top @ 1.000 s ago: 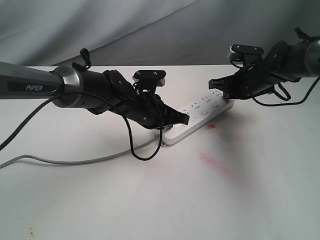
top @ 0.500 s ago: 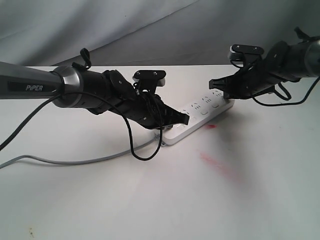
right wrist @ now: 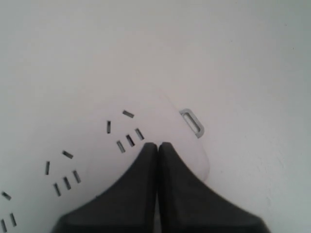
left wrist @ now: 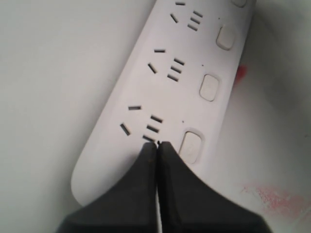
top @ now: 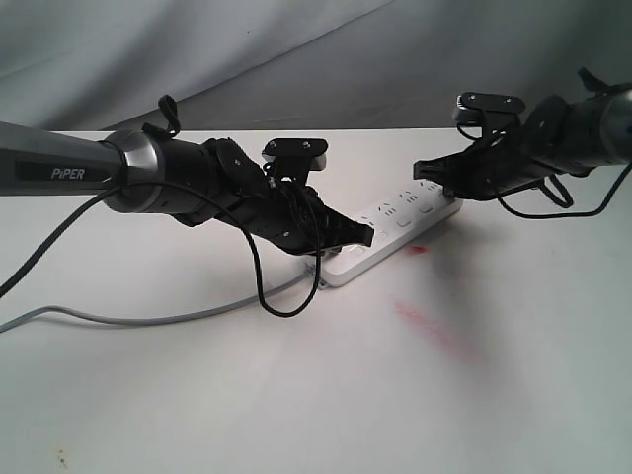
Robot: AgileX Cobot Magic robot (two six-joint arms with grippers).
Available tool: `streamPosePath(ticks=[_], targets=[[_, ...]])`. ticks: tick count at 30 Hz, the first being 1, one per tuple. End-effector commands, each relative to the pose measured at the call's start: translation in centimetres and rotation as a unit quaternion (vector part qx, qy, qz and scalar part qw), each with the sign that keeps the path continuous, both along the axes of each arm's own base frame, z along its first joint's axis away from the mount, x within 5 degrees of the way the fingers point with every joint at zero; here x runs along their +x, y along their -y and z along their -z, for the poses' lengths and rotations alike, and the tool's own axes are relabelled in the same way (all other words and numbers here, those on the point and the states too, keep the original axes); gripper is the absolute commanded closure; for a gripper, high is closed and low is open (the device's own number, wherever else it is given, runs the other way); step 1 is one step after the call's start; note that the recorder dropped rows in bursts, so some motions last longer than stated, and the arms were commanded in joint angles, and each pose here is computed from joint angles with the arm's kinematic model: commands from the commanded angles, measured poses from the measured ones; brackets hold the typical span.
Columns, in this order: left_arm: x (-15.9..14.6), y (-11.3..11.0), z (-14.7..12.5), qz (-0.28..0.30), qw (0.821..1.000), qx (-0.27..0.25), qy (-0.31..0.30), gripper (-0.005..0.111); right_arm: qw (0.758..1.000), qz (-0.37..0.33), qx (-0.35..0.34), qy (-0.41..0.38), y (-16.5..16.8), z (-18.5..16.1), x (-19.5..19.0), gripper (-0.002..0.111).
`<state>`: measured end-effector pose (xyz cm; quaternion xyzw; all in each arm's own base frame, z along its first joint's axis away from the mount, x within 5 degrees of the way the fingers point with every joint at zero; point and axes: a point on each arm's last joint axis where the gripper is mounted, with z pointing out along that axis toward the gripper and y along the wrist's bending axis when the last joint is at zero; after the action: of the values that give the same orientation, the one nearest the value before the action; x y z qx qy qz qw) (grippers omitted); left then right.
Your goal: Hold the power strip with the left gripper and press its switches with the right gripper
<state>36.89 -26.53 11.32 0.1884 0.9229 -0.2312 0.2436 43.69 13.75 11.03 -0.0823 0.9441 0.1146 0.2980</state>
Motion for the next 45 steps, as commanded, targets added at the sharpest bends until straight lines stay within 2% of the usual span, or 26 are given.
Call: streamPosePath(ticks=[1,6,17,23,29,35,38,41,45], targets=[[0.0,0.2,-0.3,-0.001,1.0,-0.003,0.005,0.107,0.995,-0.045,-0.033,-0.078,-0.5,4.2,-1.8,0.108],[0.0,0.2,-0.3,0.0,1.0,-0.003,0.004,0.107,0.993,-0.059,-0.038,-0.093,-1.5,5.0,-2.3,0.108],[0.1,0.2,-0.3,-0.002,1.0,-0.003,0.006,0.107,0.988,-0.047,-0.073,-0.125,-0.9,5.2,-2.9,0.108],[0.1,0.2,-0.3,-0.002,1.0,-0.003,0.006,0.107,0.986,-0.065,-0.08,-0.13,-2.1,5.3,-3.5,0.108],[0.1,0.2,-0.3,-0.002,1.0,-0.003,0.006,0.107,0.982,-0.078,-0.122,-0.12,-3.3,5.3,-4.1,0.108],[0.1,0.2,-0.3,-0.002,1.0,-0.003,0.006,0.107,0.983,-0.068,-0.122,-0.118,-3.1,5.1,-3.9,0.108],[0.1,0.2,-0.3,-0.002,1.0,-0.003,0.006,0.107,0.987,-0.066,-0.114,-0.097,-3.2,3.9,-3.6,0.108],[0.1,0.2,-0.3,-0.002,1.0,-0.003,0.006,0.107,0.994,-0.06,-0.087,-0.032,-3.5,-0.6,-3.0,0.108],[0.1,0.2,-0.3,-0.002,1.0,-0.003,0.006,0.107,0.995,-0.059,-0.077,-0.003,-3.6,-3.2,-3.1,0.108]])
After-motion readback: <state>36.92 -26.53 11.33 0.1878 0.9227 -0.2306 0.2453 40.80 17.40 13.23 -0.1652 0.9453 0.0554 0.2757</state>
